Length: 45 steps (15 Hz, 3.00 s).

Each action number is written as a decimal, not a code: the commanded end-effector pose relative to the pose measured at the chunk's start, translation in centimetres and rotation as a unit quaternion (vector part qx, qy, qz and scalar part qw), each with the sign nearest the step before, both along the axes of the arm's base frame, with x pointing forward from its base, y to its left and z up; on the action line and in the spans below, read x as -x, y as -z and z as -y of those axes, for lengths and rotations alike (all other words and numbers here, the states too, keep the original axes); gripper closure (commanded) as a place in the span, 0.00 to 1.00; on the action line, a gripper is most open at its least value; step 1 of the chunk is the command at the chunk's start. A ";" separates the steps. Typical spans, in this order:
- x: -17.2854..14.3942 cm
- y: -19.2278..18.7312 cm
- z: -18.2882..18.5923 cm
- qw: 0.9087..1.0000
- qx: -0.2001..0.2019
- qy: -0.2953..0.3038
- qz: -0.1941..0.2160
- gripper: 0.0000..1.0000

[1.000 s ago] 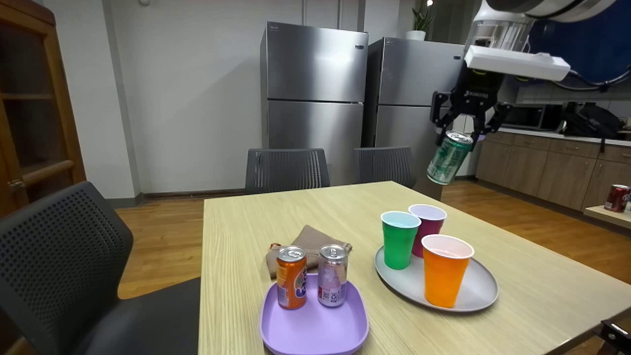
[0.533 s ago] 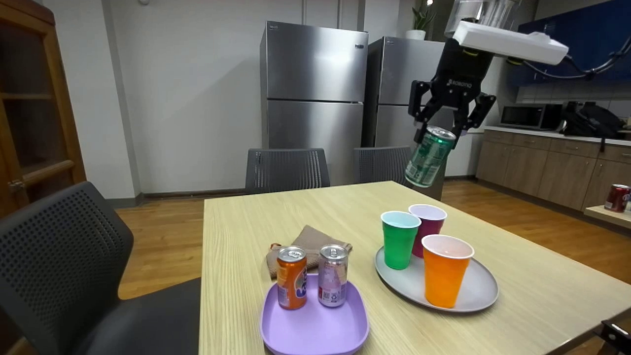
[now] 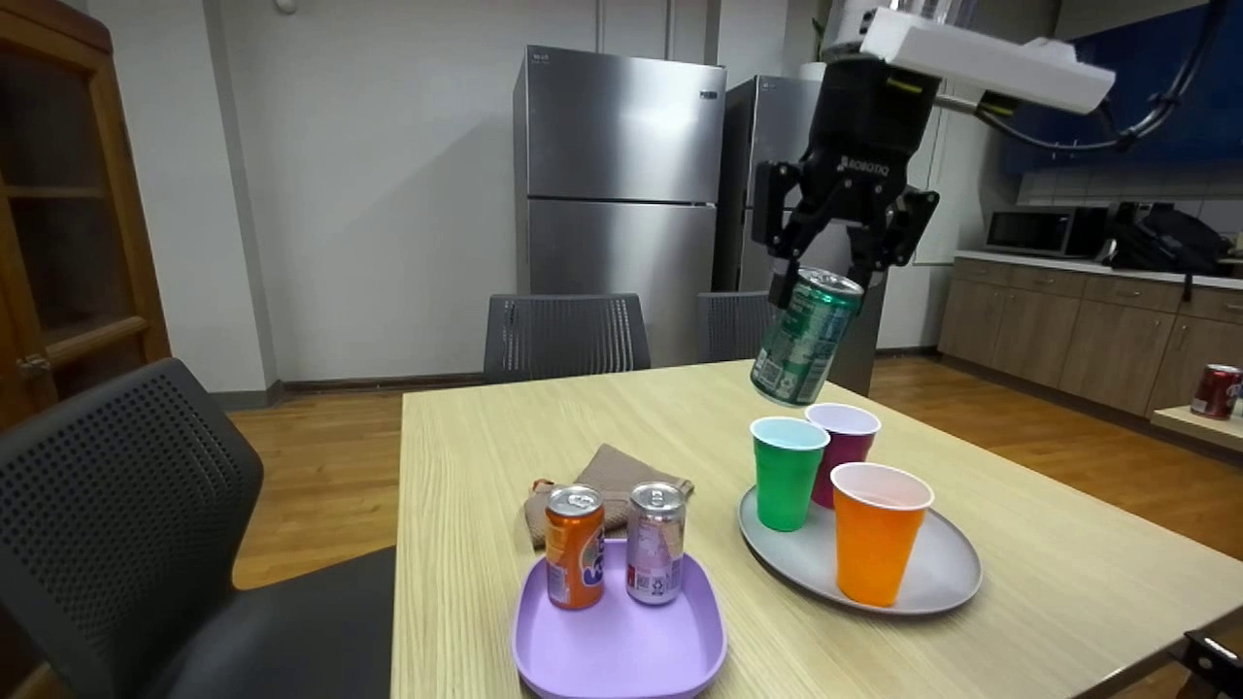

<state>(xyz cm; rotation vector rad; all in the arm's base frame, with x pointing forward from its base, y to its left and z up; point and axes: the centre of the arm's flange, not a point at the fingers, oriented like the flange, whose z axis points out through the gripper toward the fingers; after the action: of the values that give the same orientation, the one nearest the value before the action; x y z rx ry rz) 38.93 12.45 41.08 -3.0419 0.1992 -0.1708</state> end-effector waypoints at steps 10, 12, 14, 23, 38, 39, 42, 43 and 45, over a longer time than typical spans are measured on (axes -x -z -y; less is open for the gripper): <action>4.6 2.1 -8.7 0.992 0.024 -0.118 -0.035 0.62; 4.4 3.0 -9.3 0.991 0.026 -0.123 -0.043 0.62; 4.0 3.7 -9.6 0.991 0.027 -0.123 -0.049 0.62; 1.3 7.4 -11.0 0.989 0.025 -0.120 -0.076 0.62; -5.4 14.0 -15.3 0.990 0.030 -0.098 -0.096 0.62; -5.9 14.4 -15.4 0.990 0.032 -0.095 -0.097 0.62; -6.9 15.5 -15.6 0.990 0.039 -0.088 -0.102 0.62; -7.3 15.9 -15.6 0.990 0.041 -0.085 -0.104 0.62; -7.7 16.6 -15.6 0.990 0.045 -0.082 -0.108 0.62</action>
<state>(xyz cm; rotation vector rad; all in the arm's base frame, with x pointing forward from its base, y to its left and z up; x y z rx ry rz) 45.11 26.83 24.88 -3.1241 -0.0803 0.1725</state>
